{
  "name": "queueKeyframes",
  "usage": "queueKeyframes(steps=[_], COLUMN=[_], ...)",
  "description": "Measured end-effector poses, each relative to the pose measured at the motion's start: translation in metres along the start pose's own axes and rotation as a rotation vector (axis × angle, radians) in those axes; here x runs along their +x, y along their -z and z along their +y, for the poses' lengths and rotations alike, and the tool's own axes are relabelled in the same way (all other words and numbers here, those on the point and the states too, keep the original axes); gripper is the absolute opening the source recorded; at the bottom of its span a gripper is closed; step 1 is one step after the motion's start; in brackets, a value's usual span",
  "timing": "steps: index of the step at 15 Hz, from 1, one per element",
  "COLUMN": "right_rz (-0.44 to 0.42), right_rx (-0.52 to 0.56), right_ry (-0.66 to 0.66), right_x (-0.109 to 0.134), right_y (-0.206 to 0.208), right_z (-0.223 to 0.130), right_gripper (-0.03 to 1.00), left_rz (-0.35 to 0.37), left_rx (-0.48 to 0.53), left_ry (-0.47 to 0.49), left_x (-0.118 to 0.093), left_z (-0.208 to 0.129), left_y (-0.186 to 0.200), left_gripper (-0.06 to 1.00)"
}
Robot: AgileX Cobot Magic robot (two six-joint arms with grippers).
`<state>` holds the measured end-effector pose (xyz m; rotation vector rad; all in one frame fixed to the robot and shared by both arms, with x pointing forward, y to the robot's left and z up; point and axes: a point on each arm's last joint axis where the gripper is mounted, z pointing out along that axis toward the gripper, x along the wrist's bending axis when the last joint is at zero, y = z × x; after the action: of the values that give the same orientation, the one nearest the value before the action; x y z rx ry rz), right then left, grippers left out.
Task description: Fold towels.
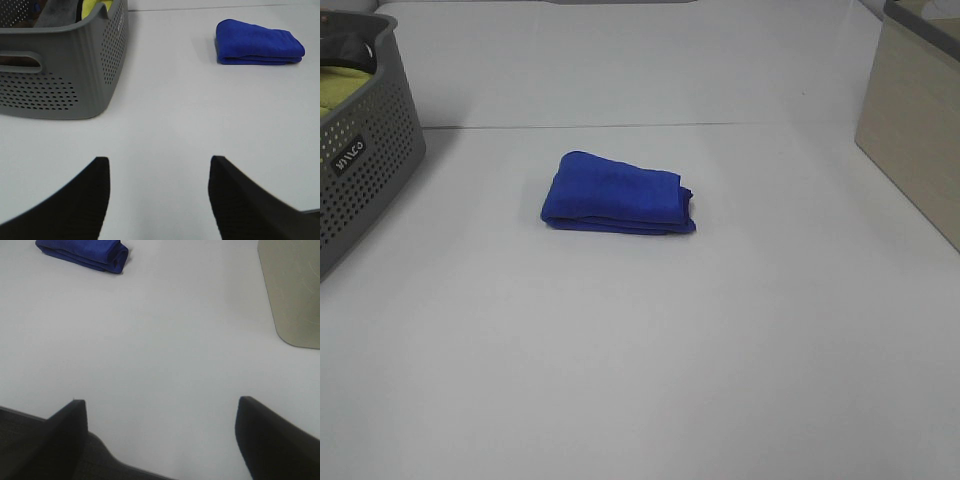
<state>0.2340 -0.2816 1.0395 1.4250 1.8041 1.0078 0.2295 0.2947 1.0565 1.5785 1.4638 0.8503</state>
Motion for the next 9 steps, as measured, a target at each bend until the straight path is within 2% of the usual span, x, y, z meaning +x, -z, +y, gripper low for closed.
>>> queueKeyframes(steps=[9], right_rz=[0.009], right_rx=[-0.002], right_ry=[-0.004], right_x=[0.0008], right_y=[0.0000], right_z=[0.0002], right_gripper=[0.79], left_rz=[0.000], left_rx=[-0.002], left_ry=[0.000], left_x=[0.0000], left_z=[-0.0002], left_y=[0.0003], left_gripper=[0.57])
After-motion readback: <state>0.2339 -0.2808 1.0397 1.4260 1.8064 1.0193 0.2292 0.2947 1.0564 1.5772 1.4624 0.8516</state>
